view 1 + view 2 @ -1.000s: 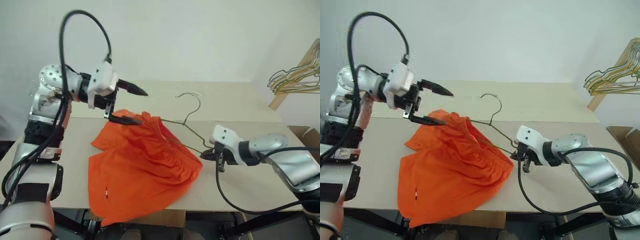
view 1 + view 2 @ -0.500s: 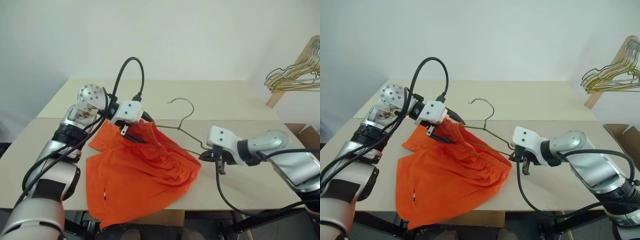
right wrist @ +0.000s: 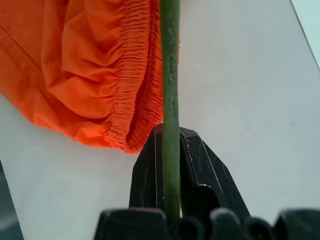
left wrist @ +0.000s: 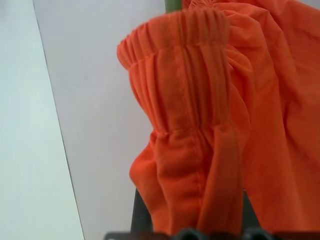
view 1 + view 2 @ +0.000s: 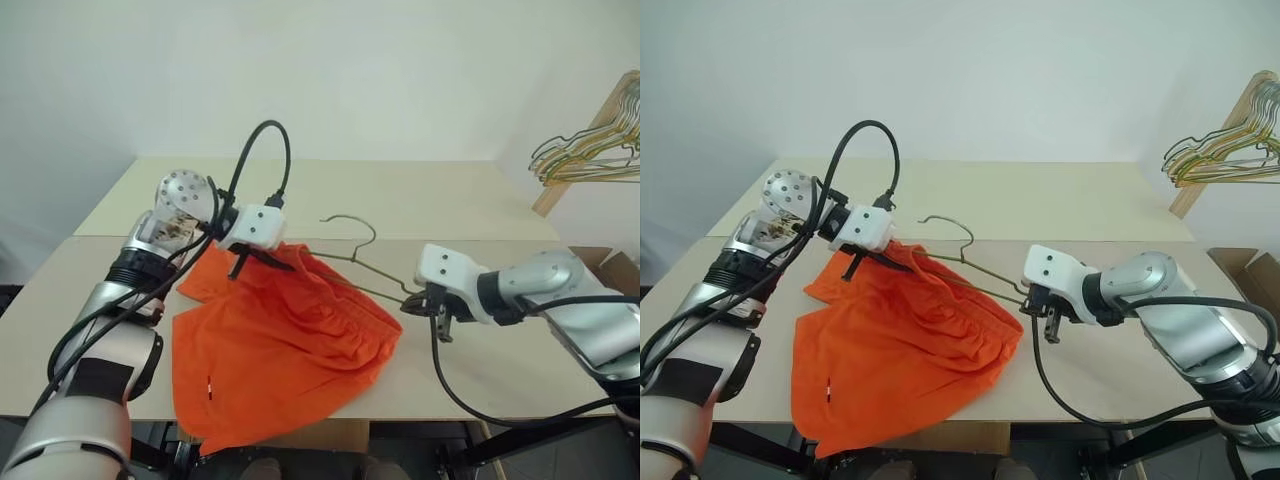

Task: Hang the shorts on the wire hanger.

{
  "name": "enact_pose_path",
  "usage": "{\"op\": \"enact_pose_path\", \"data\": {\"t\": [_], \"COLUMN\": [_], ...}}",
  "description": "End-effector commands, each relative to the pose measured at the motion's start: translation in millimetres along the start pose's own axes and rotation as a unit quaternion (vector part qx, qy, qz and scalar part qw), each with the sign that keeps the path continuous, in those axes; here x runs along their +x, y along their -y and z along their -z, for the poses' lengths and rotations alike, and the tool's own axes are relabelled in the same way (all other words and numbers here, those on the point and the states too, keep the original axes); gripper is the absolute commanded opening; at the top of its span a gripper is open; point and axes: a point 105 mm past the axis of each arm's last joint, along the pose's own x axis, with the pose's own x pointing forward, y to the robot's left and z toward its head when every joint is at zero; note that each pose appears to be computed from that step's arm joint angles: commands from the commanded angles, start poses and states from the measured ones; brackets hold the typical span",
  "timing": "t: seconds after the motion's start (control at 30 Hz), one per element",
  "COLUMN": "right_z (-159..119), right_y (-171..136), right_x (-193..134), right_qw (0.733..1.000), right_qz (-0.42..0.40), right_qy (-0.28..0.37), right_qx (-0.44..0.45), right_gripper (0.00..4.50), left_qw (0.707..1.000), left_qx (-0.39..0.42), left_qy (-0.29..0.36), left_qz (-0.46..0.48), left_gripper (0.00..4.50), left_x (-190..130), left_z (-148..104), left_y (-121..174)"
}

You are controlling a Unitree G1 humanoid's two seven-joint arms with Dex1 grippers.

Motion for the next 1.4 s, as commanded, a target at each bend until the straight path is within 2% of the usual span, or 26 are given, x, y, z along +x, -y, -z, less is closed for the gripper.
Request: {"op": "enact_pose_path", "data": {"t": [0.03, 0.07, 0.17, 0.4, 0.53, 0.6, 0.73, 0.9, 1.0, 1.1, 1.23, 1.33, 1.4], "right_z": [-11.2, -11.8, -11.3, -9.6, -4.6, -2.6, -8.0, -5.6, 2.6, 17.7, 51.0, 65.8, 64.9], "right_y": [4.1, 4.6, 7.8, 23.3, 28.0, 32.2, 37.4, 14.0, -0.8, -24.7, -50.5, -59.0, -55.1], "right_x": [-5.8, -6.2, -9.1, -33.1, -55.9, -70.2, -100.8, -125.4, -131.0, -121.6, -85.0, -53.0, -29.9], "right_qw": [0.999, 0.999, 0.997, 0.995, 0.993, 0.988, 0.968, 0.948, 0.941, 0.941, 0.951, 0.95, 0.942], "right_qz": [0.022, 0.026, 0.043, 0.084, 0.109, 0.126, 0.145, 0.083, 0.055, 0.01, -0.016, -0.001, 0.019], "right_qy": [0.008, 0.01, 0.003, 0.014, 0.047, 0.073, 0.17, 0.263, 0.282, 0.269, 0.181, 0.153, 0.167], "right_qx": [-0.035, -0.042, -0.061, -0.042, 0.01, 0.05, 0.116, 0.162, 0.178, 0.207, 0.252, 0.271, 0.29], "right_gripper": [0.0, 0.0, 0.75, 3.07, 4.45, 4.48, 4.48, 4.48, 4.48, 4.48, 4.48, 4.48, 4.48], "left_qw": [1.0, 1.0, 1.0, 0.999, 0.998, 0.997, 0.995, 0.993, 0.992, 0.99, 0.988, 0.986, 0.985], "left_qx": [0.012, 0.01, 0.004, -0.023, -0.052, -0.064, -0.087, -0.107, -0.117, -0.128, -0.137, -0.144, -0.144], "left_qy": [0.007, 0.007, 0.011, 0.017, 0.025, 0.024, 0.03, 0.036, 0.038, 0.036, 0.054, 0.065, 0.073], "left_qz": [-0.014, -0.019, -0.022, -0.03, -0.03, -0.034, -0.04, -0.037, -0.036, -0.043, -0.048, -0.054, -0.055], "left_gripper": [0.02, 0.02, 0.0, 0.0, 0.0, 0.0, 0.0, 0.0, 0.0, 0.0, 0.0, 0.0, 0.0], "left_x": [-3.0, -2.5, -1.8, -1.1, -2.1, -2.7, -2.6, -3.3, -5.4, -8.1, -11.5, -14.1, -16.1], "left_z": [-5.6, -5.2, -4.8, -0.3, 3.2, 5.4, 7.7, 9.5, 10.5, 11.5, 6.4, 2.3, -1.1], "left_y": [-2.9, -3.3, -3.0, 0.1, 6.5, 8.4, 11.1, 13.8, 12.8, 7.7, 2.0, -3.3, -5.6]}}
